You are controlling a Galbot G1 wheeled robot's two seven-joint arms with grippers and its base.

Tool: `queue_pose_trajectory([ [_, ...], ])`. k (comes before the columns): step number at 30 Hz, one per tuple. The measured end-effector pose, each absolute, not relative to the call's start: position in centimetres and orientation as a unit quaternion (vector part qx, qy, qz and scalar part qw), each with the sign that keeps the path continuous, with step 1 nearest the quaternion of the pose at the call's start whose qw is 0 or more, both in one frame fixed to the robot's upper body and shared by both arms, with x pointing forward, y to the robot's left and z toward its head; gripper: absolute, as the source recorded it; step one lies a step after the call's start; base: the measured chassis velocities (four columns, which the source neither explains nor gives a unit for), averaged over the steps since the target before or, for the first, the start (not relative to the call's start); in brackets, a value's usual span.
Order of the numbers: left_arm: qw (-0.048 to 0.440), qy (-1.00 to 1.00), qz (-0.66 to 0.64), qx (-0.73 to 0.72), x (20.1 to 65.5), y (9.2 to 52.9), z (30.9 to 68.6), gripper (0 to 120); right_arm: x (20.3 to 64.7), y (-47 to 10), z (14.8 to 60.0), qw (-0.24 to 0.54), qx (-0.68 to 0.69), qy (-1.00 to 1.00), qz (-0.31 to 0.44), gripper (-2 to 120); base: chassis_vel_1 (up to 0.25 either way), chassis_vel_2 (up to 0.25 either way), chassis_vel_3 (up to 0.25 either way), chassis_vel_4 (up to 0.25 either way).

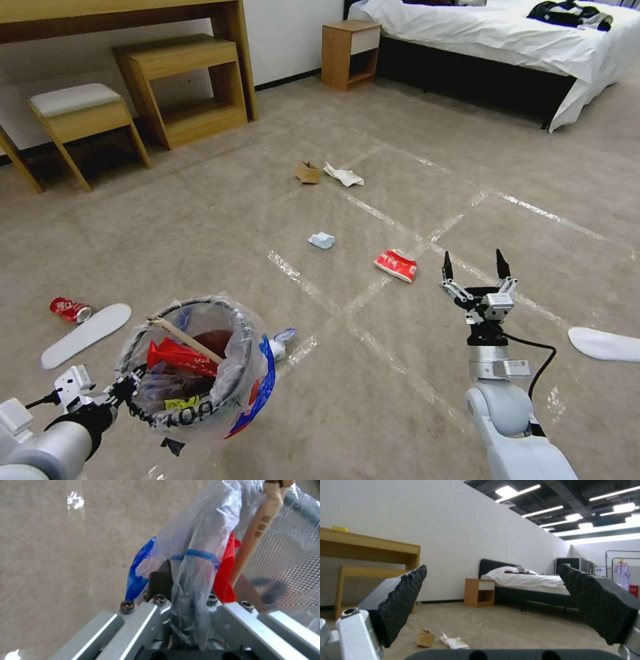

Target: Pick up the trash bin and place the garbage on the floor into it.

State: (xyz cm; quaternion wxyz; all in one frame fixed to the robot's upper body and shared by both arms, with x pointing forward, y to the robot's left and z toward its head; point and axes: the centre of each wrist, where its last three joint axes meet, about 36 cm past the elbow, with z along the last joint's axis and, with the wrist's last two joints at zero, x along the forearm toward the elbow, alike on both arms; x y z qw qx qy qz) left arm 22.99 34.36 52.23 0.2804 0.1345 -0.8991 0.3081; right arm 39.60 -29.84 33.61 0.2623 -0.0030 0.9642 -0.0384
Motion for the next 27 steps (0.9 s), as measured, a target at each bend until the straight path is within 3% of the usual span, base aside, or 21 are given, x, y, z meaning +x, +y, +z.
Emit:
queue_pose_trajectory([
  [11, 0.281, -0.899, 0.305, 0.14, 22.9, 34.7, 52.3, 0, 40.9, -30.1, 34.1, 0.274, -0.007, 0.96, -0.049, 100, -0.127, 0.123, 0.128, -0.122],
  [27, 0.278, -0.9, 0.301, 0.151, 22.1, 34.8, 52.8, 0, 42.7, -29.3, 35.1, 0.295, -0.043, 0.953, -0.06, 100, -0.003, 0.007, 0.002, -0.005],
])
